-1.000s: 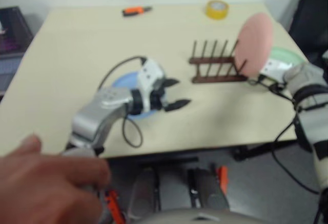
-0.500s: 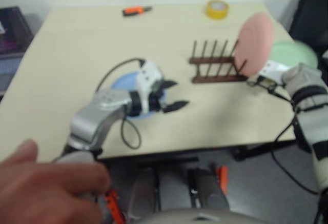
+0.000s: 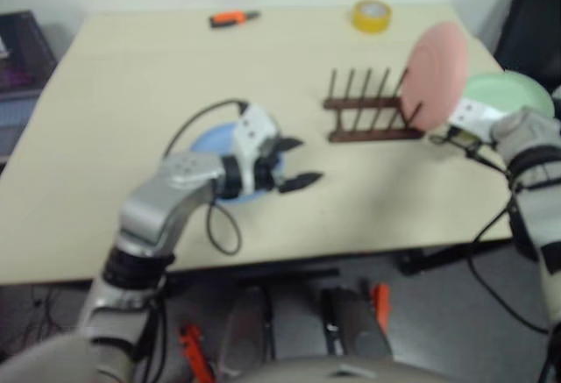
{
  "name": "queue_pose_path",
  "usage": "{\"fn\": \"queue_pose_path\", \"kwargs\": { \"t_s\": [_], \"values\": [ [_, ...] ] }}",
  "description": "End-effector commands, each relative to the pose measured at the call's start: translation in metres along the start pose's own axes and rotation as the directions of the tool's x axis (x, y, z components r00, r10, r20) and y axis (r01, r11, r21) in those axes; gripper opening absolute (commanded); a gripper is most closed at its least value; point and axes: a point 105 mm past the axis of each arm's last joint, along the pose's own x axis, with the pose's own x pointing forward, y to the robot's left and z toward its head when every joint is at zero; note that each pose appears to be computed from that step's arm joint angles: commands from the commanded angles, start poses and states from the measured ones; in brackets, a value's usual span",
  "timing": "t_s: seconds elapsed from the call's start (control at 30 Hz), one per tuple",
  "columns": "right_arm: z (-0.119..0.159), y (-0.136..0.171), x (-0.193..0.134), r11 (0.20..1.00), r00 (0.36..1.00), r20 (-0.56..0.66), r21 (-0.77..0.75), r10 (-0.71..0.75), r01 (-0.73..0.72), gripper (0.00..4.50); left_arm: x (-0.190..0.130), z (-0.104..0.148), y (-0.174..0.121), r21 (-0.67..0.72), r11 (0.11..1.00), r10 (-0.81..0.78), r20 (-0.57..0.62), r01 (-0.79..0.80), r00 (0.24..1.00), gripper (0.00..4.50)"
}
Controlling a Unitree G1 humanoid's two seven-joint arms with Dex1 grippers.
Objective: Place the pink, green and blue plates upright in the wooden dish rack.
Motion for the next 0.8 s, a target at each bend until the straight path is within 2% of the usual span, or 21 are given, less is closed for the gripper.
{"fn": "queue_pose_path", "kwargs": {
  "t_s": [0.03, 0.3, 0.63, 0.7, 0.8],
  "values": [
    [0.005, -0.03, -0.014, 0.995, 0.996, 0.039, 0.045, -0.086, 0.084, 0.04, -0.003, 0.014, -0.001, 0.044, 0.999, -0.002, 0.041, 0.0, 0.999, 4.0],
    [0.006, -0.049, -0.026, 0.988, 0.991, 0.087, 0.126, -0.106, 0.094, 0.04, -0.002, 0.015, 0.0, 0.047, 0.999, -0.013, 0.039, 0.011, 0.999, 4.0],
    [0.009, -0.107, -0.073, 0.953, 0.953, 0.147, 0.19, -0.265, 0.236, 0.04, -0.006, 0.017, -0.002, 0.075, 0.997, -0.017, 0.037, 0.014, 0.999, 4.0],
    [0.019, -0.125, -0.097, 0.926, 0.921, 0.216, 0.274, -0.324, 0.261, 0.04, -0.007, 0.021, -0.003, 0.081, 0.996, -0.027, 0.044, 0.023, 0.999, 4.0],
    [0.047, -0.14, -0.135, 0.877, 0.845, 0.396, 0.452, -0.358, 0.16, 0.04, -0.011, 0.023, 0.0, 0.084, 0.996, -0.029, 0.044, 0.026, 0.999, 4.0]
  ]
}}
